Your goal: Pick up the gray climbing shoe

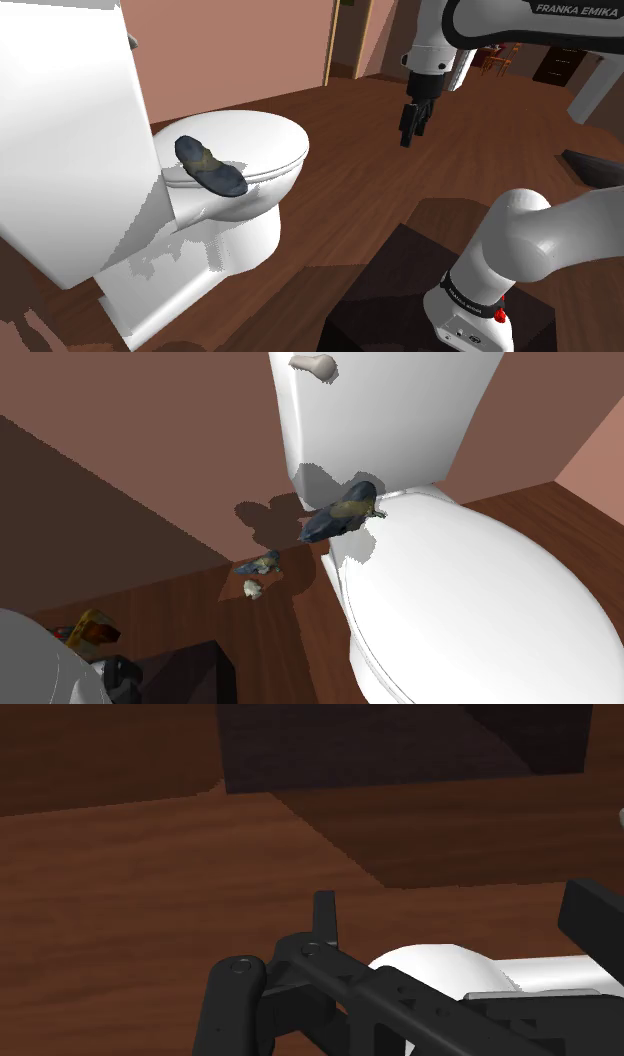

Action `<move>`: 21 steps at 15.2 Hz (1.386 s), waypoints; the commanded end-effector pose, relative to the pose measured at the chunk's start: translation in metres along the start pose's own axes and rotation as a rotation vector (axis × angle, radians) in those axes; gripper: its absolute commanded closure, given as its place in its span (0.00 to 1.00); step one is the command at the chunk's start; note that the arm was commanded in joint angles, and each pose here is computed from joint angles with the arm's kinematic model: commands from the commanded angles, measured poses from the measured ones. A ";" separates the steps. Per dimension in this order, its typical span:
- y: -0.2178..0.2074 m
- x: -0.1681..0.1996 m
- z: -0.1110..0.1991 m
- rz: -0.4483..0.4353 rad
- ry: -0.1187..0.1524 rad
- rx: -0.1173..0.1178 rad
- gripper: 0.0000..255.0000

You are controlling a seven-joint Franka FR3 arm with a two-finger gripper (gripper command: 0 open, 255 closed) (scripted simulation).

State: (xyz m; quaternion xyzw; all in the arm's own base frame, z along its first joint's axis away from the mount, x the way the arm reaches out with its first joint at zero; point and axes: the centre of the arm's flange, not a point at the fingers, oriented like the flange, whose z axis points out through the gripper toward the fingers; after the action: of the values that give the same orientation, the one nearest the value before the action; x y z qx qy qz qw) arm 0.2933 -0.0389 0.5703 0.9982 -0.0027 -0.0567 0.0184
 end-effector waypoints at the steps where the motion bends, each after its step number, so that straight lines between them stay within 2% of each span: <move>1: 0.000 0.000 0.000 0.000 0.000 0.000 0.00; 11: -0.053 0.097 0.030 -0.102 0.038 0.171 0.00; 21: -0.120 0.188 0.046 -0.204 0.075 0.343 0.00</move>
State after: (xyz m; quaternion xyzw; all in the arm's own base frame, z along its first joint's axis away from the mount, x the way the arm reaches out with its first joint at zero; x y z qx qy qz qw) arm 0.4671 0.0695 0.5001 0.9850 0.0851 -0.0220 -0.1482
